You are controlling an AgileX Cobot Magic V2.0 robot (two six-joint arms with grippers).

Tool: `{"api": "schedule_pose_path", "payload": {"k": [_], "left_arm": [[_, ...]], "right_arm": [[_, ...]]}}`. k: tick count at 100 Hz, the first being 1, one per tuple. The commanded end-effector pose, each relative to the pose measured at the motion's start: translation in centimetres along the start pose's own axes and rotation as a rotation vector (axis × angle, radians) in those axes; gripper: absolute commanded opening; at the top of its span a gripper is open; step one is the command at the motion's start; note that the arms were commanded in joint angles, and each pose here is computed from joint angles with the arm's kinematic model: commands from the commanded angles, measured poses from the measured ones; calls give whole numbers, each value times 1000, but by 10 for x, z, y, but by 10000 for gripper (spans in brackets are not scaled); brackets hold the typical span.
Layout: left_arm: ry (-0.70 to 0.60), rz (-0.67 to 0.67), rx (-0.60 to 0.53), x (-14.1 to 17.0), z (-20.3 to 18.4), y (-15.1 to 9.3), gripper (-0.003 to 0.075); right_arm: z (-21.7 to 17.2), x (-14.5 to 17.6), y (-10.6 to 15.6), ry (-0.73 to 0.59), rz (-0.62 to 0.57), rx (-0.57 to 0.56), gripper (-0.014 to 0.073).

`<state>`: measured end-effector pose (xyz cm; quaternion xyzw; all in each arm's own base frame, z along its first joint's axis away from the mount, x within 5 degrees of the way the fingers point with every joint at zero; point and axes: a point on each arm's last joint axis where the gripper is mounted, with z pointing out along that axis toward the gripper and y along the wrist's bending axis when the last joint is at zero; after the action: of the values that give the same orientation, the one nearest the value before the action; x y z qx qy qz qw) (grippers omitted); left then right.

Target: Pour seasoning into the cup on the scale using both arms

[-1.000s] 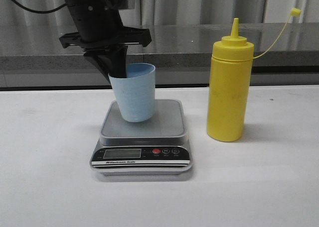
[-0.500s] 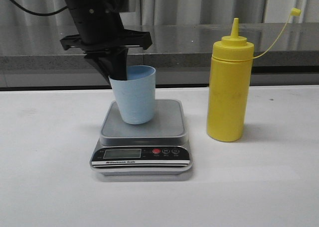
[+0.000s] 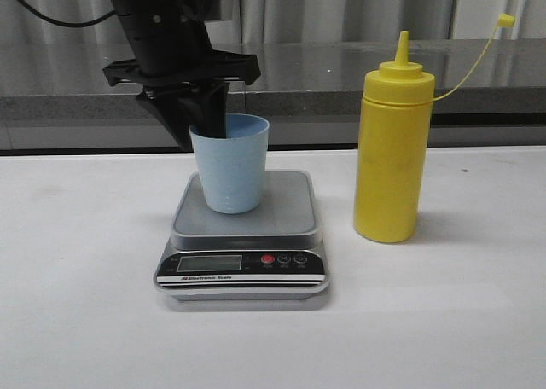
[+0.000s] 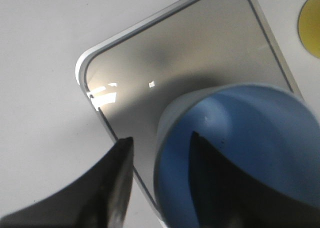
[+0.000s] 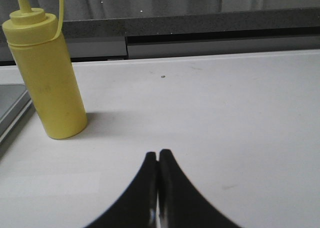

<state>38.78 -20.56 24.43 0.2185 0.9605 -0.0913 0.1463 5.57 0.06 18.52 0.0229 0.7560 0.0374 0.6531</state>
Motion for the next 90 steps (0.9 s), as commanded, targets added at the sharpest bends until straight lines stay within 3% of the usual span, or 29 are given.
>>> {"api": "schedule_pose_path", "payload": {"k": [1,14,30,53,90], "left_arm": [[-97,11,15,-7,-32,-7,438],[-97,11,16,-7,-33,-7,517],[-124,14,17,-8,-45,-9,517],[-252,20,8,-6,-92,-9,517],[-574,-97,-93,30,-177,42,516]], "right_arm": [[-3,-13,2,-117,-9,-14,-68],[-3,-13,2,-117,-9,-14,-68],[-3,-13,2,-117,-9,-14,-68],[-3,-13,2,-117,-9,-14,-68],[-3,-13,2,-117,-9,-14,-68]]}}
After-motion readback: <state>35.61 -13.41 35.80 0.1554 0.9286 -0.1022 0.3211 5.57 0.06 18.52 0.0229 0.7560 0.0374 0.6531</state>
